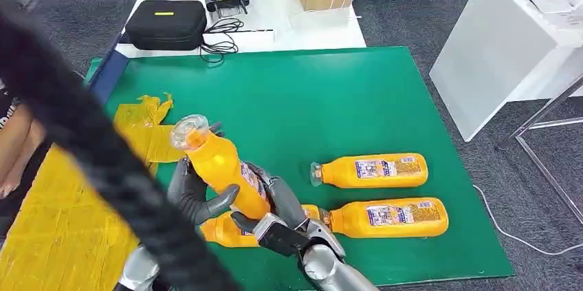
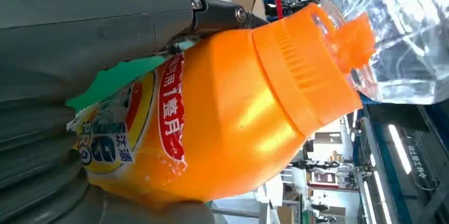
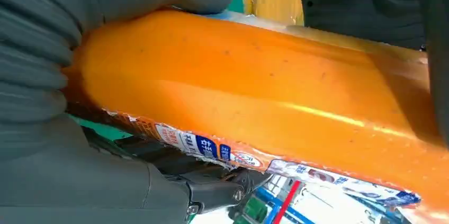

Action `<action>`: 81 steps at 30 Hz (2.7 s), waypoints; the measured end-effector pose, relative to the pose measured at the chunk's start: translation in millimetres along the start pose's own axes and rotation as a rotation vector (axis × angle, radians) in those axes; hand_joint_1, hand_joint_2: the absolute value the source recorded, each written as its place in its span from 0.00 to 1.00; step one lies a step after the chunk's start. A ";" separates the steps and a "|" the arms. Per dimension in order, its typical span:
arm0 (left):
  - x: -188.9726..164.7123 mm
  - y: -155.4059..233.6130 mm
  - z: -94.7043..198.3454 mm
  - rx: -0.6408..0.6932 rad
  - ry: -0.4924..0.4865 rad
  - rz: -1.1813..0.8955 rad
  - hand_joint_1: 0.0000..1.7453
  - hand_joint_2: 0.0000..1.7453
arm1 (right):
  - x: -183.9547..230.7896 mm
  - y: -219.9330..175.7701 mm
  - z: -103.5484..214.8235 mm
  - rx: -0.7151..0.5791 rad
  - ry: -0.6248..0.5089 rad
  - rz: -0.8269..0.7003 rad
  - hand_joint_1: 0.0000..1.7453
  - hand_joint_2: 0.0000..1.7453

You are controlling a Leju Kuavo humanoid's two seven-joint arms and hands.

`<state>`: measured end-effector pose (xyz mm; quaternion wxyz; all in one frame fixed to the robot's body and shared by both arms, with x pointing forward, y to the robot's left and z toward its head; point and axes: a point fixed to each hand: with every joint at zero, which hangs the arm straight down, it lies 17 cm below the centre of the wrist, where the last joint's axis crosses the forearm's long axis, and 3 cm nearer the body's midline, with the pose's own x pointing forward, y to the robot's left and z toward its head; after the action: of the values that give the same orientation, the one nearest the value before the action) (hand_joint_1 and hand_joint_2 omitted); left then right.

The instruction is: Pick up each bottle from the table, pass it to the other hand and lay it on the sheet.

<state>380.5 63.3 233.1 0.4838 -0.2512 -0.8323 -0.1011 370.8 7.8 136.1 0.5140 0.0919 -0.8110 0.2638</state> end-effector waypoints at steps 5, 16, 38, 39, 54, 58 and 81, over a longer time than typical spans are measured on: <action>0.1 0.4 -0.2 0.002 0.000 0.003 1.00 1.00 | 1.0 0.0 -0.1 -0.001 -0.004 0.006 1.00 1.00; -2.6 10.9 -1.1 0.047 0.003 -0.038 1.00 1.00 | 25.9 -5.0 -1.8 -0.040 -0.080 0.068 0.12 1.00; 3.3 160.7 23.5 0.145 0.106 -1.677 1.00 1.00 | 57.2 -72.8 26.5 -0.199 -0.109 0.361 0.00 1.00; -3.2 171.0 26.0 0.113 0.138 -1.805 1.00 1.00 | 56.4 -73.7 26.8 -0.184 -0.102 0.371 0.00 1.00; -96.3 233.5 63.4 -0.091 0.503 -1.955 1.00 1.00 | 38.2 -59.3 22.5 -0.031 -0.043 0.463 0.00 1.00; -137.7 259.8 86.0 -0.186 0.643 -1.946 1.00 1.00 | 32.2 -42.8 16.0 0.069 -0.050 0.506 0.00 1.00; -149.8 293.5 86.5 -0.016 0.724 -1.806 0.00 1.00 | -41.2 -11.2 37.6 0.348 0.087 0.644 0.00 1.00</action>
<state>527.5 301.4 38.7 0.4491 0.5249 -0.5118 -0.5108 364.7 -26.3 91.0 0.4151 -0.0933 -0.7189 0.5496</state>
